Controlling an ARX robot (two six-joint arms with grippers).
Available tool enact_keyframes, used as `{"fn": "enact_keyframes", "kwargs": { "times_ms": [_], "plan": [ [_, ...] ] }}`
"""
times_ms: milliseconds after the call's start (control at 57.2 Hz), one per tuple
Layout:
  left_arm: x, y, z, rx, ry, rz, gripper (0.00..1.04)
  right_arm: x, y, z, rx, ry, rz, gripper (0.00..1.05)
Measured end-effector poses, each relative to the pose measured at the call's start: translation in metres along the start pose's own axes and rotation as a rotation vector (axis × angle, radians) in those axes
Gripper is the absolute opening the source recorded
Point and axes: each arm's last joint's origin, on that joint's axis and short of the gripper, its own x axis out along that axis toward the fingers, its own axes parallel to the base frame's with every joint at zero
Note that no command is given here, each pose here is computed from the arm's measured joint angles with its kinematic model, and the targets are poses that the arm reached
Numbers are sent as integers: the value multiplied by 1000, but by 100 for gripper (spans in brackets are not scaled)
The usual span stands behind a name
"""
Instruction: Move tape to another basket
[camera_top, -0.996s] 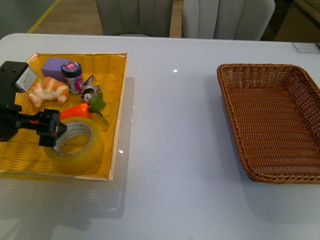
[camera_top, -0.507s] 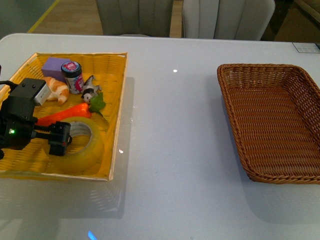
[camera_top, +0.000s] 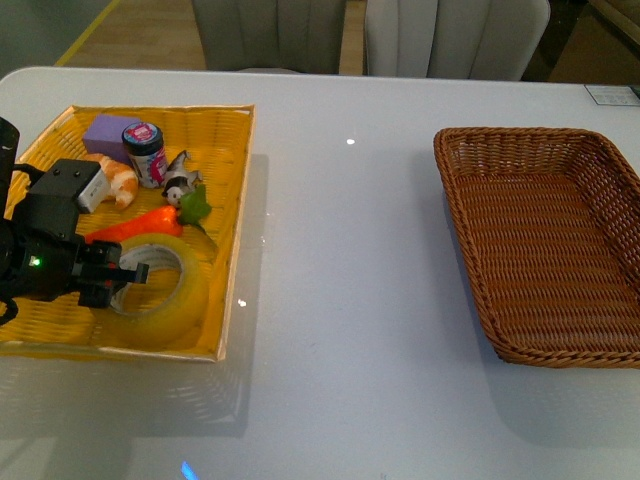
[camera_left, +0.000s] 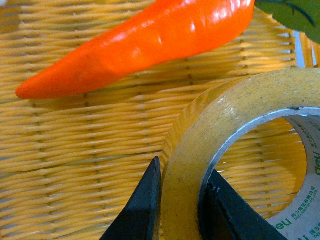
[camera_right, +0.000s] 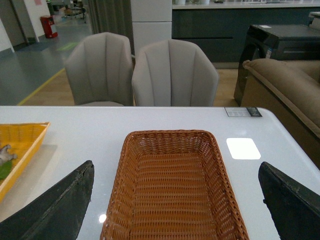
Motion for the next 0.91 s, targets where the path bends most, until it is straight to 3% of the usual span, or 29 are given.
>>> {"fn": "enact_keyframes", "kwargs": {
  "times_ms": [210,367,454,542,734,909],
  "plan": [
    [-42,9,24,-28,-132,-7,16,0,0,0,0,0,0,96],
    [-82,-11,48,-8,-240,-76,16,0,0,0,0,0,0,96],
    [-103,-37,62,33,-294,-134,16,0,0,0,0,0,0,96],
    [-123,-80,71,89,-325,-224,16,0,0,0,0,0,0,96],
    [-137,-148,80,181,-346,-305,16,0,0,0,0,0,0,96],
    [-146,-181,85,225,-363,-349,16,0,0,0,0,0,0,96]
  ]
}}
